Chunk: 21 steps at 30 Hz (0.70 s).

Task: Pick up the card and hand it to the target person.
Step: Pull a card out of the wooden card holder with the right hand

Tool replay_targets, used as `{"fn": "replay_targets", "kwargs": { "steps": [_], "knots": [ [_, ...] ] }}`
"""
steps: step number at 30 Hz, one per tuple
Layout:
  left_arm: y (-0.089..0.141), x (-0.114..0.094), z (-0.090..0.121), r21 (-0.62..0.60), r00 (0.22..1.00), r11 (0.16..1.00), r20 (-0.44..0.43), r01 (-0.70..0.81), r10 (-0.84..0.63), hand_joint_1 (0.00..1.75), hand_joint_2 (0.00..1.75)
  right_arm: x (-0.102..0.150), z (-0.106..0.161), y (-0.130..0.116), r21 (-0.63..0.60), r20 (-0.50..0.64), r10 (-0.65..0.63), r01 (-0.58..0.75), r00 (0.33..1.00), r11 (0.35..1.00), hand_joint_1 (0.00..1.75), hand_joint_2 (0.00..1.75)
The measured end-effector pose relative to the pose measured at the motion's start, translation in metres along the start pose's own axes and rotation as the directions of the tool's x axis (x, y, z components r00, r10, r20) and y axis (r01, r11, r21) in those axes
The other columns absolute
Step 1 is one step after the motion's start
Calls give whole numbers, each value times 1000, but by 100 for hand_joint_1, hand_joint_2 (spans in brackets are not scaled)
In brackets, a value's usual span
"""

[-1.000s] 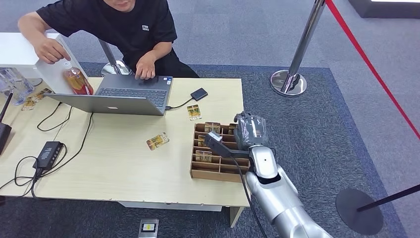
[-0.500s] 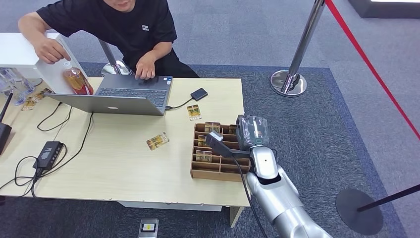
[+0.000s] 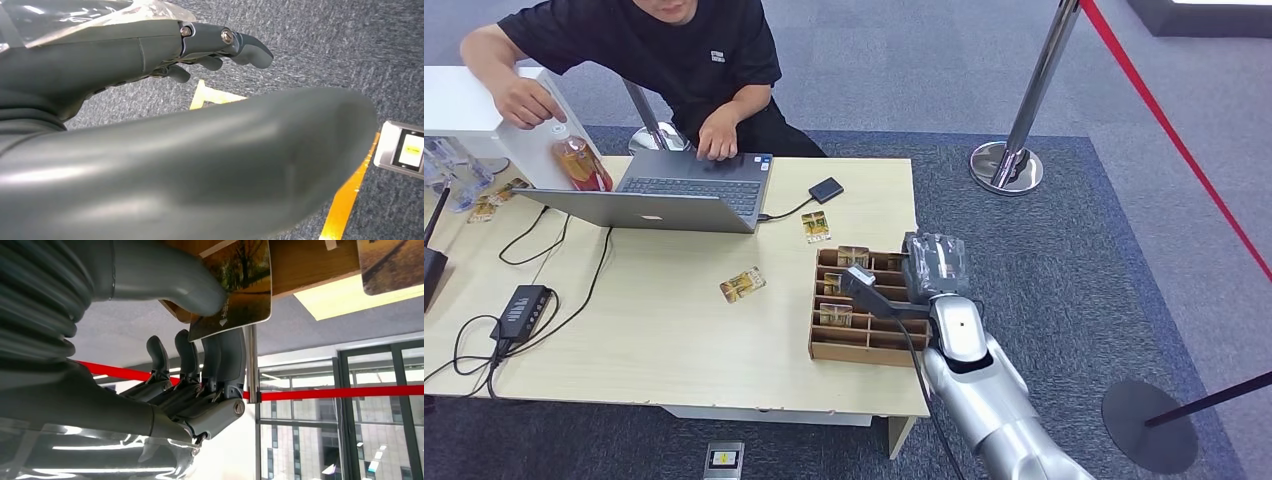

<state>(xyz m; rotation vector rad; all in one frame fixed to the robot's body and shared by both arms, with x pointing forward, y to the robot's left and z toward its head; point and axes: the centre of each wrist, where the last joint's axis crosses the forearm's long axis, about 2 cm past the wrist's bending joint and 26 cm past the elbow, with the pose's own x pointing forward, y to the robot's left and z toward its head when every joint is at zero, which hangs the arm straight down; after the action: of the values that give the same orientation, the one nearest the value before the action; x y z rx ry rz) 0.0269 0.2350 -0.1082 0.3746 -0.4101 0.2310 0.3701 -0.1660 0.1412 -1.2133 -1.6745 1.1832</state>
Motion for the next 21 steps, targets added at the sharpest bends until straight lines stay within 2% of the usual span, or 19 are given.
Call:
{"fn": "replay_targets", "kwargs": {
  "steps": [8,21],
  "knots": [
    [0,0,0,-1,1000,1000,2,5,-5,0,0,1,4,-1,-12,4,-9,9,1000,1000,137,175],
    [-1,0,0,-13,1000,1000,5,6,-6,0,0,-2,11,-2,-27,13,-61,62,998,998,152,175]
  ]
}}
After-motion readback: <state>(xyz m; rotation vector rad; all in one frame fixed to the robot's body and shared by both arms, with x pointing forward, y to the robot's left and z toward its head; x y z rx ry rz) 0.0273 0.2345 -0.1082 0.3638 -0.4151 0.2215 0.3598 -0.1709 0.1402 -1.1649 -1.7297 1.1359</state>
